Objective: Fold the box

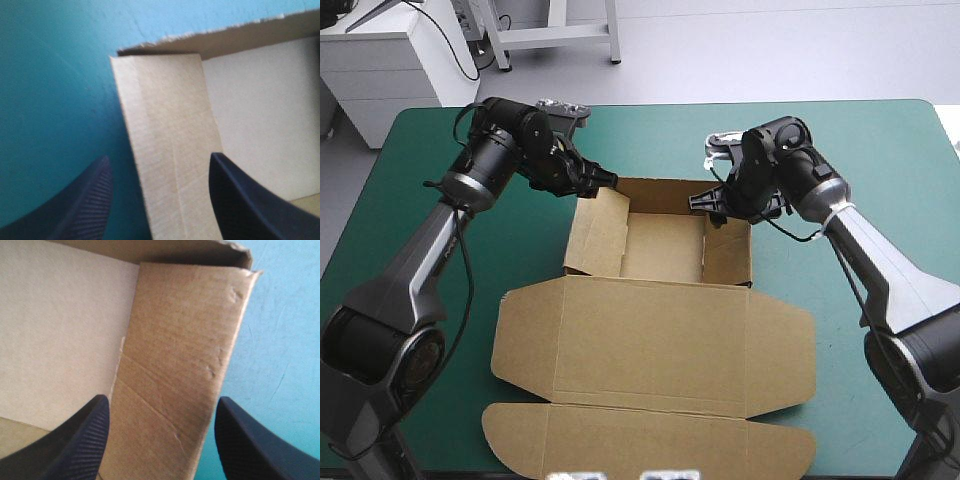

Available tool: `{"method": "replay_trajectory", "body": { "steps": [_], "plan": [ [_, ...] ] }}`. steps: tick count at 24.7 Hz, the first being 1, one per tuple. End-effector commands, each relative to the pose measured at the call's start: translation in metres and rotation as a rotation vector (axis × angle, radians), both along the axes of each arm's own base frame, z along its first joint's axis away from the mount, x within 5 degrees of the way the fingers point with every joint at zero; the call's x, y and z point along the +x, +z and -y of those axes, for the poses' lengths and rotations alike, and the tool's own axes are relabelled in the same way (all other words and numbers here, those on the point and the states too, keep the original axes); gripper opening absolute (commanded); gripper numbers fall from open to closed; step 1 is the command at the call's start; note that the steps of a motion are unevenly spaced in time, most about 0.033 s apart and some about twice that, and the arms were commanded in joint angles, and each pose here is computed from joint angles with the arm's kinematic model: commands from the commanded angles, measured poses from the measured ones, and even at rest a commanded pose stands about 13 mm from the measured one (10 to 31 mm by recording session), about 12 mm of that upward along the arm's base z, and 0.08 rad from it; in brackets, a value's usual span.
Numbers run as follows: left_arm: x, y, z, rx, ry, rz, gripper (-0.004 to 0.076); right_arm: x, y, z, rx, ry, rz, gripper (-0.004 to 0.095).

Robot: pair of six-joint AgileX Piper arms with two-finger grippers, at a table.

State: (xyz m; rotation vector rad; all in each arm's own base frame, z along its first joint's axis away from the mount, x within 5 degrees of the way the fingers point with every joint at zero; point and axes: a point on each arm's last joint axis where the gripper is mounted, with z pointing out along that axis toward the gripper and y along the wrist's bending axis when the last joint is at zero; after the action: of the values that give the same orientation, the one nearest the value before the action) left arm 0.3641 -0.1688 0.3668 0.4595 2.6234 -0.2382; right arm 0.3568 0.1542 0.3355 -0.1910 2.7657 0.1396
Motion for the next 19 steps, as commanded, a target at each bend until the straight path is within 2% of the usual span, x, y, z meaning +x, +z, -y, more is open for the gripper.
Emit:
{"method": "replay_trajectory", "body": {
  "steps": [1, 4, 6, 8, 10, 11, 14, 17, 19],
  "plan": [
    [-0.030, 0.055, -0.018, 0.016, 0.010, 0.132, 0.0416, -0.015, 0.048, 0.008, 0.024, 0.018, 0.129, 0.0562],
    [-0.049, 0.082, -0.031, 0.033, 0.030, 0.220, 0.0388, -0.018, 0.056, 0.014, 0.001, -0.023, 0.164, 0.0563],
    [-0.062, 0.096, -0.037, 0.013, 0.032, 0.259, 0.0322, -0.019, 0.059, 0.017, 0.015, -0.093, 0.173, 0.0562],
    [-0.077, 0.108, -0.044, -0.004, 0.033, 0.290, 0.0207, -0.019, 0.060, 0.018, 0.024, -0.106, 0.173, 0.0562],
    [-0.093, 0.117, -0.052, 0.000, 0.023, 0.318, 0.0041, -0.020, 0.060, 0.017, 0.034, -0.100, 0.166, 0.0562],
    [-0.100, 0.119, -0.056, 0.023, 0.006, 0.333, -0.0006, -0.020, 0.059, 0.017, 0.033, -0.100, 0.164, 0.0562],
    [-0.129, 0.111, -0.071, 0.051, 0.013, 0.316, -0.0008, -0.019, 0.052, 0.020, 0.021, -0.114, 0.141, 0.0562],
    [-0.165, 0.071, -0.089, 0.089, 0.010, 0.246, -0.0008, -0.016, 0.041, 0.028, 0.049, -0.148, 0.088, 0.0562],
    [-0.191, 0.043, -0.097, 0.050, -0.005, 0.242, -0.0008, -0.014, 0.037, 0.027, 0.055, -0.141, 0.074, 0.0562]
  ]
}}
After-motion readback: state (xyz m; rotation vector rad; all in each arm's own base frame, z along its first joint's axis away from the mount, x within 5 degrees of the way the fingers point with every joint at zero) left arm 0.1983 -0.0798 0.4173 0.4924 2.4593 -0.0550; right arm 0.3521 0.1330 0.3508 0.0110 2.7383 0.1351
